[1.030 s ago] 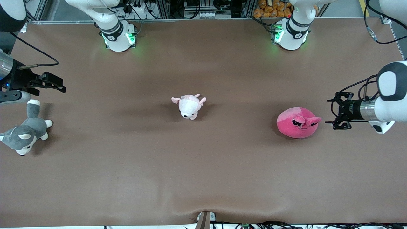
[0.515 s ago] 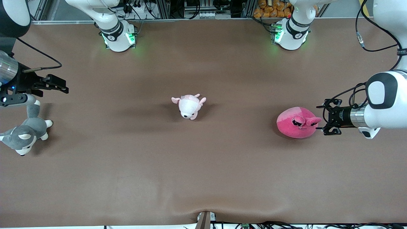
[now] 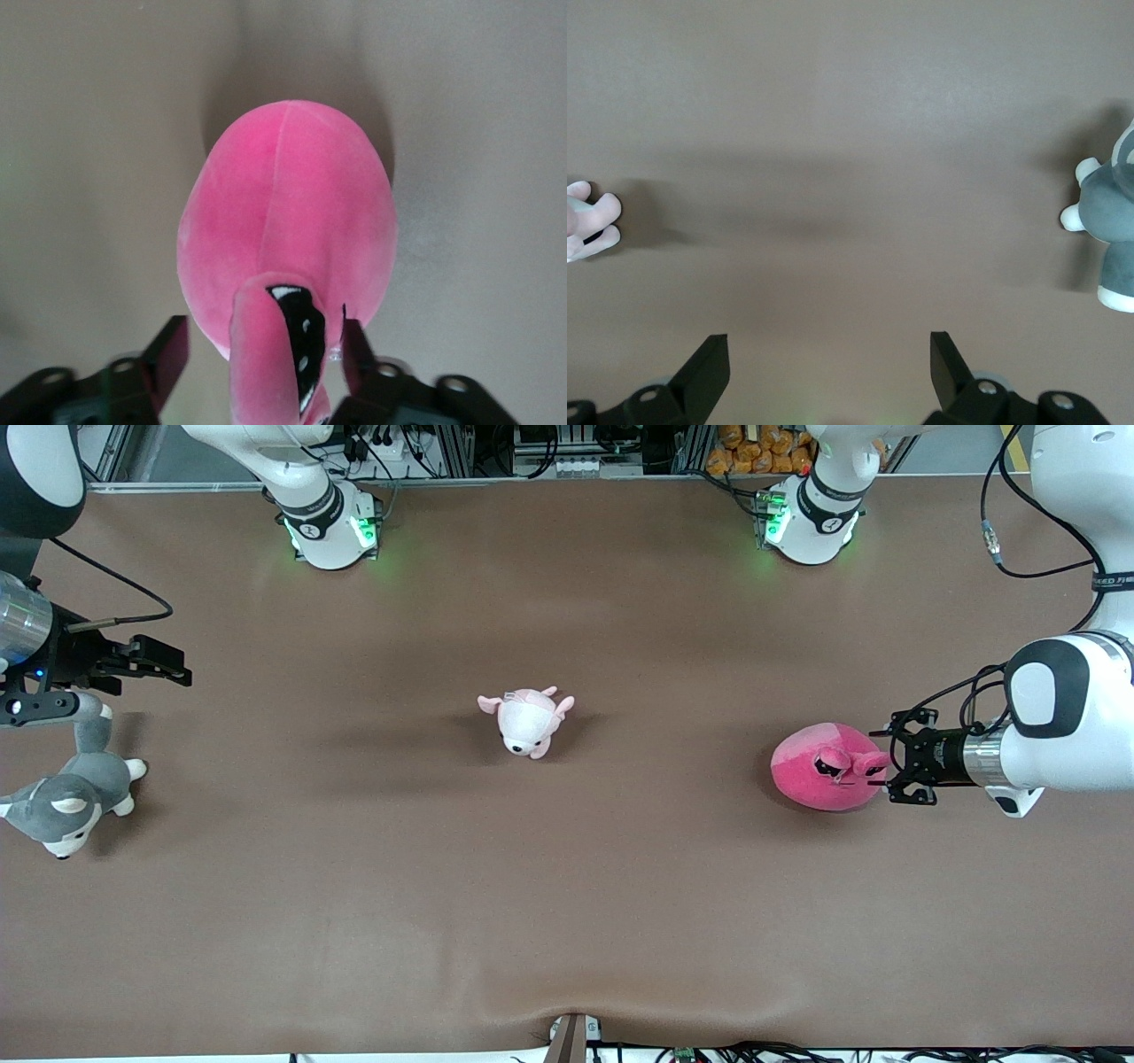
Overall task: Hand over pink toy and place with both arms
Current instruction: 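Close the left gripper on the pink plush toy, then carry the pink toy to the middle while the right gripper reaches toward it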
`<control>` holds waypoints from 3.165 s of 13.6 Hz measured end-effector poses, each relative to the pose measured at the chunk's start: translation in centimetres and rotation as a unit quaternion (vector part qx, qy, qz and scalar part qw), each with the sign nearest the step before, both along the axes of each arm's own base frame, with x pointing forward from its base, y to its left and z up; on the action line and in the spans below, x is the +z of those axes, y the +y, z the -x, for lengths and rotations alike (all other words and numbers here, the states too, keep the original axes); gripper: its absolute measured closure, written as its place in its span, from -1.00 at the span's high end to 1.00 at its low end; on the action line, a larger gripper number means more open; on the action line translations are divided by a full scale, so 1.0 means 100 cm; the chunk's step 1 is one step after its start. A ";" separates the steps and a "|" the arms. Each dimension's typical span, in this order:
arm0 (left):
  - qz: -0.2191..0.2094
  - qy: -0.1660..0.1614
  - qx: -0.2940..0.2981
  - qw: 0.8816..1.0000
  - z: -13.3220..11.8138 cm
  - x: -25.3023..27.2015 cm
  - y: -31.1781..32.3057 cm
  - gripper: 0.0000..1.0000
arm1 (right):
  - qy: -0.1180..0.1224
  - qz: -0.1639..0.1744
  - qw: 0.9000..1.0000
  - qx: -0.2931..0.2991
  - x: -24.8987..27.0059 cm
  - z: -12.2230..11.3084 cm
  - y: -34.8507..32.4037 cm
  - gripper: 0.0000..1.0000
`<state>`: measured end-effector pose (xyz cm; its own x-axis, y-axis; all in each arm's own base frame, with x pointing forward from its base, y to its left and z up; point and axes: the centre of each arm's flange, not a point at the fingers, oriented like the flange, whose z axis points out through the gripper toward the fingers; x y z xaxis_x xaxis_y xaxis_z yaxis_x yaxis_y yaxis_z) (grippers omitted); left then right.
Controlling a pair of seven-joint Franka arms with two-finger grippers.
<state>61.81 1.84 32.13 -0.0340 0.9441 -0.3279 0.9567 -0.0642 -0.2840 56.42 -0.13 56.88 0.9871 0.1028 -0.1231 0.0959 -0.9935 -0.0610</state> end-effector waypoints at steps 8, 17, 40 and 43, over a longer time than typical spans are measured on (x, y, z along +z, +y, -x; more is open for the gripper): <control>0.005 -0.014 -0.021 1.000 -0.005 0.006 -0.009 -0.73 | 0.004 -0.029 1.000 -0.003 -0.002 0.000 0.013 1.00; 0.055 -0.025 0.046 0.997 -0.016 0.150 -0.175 -0.79 | 0.023 -0.074 0.995 -0.061 -0.005 0.001 0.067 1.00; 0.133 -0.023 0.229 0.964 0.092 0.175 -0.538 -0.79 | 0.386 -0.319 0.783 -0.368 -0.129 -0.050 0.205 1.00; 0.135 -0.023 0.232 0.963 0.091 0.179 -0.538 -0.79 | 0.392 -0.313 0.781 -0.371 -0.129 -0.047 0.214 1.00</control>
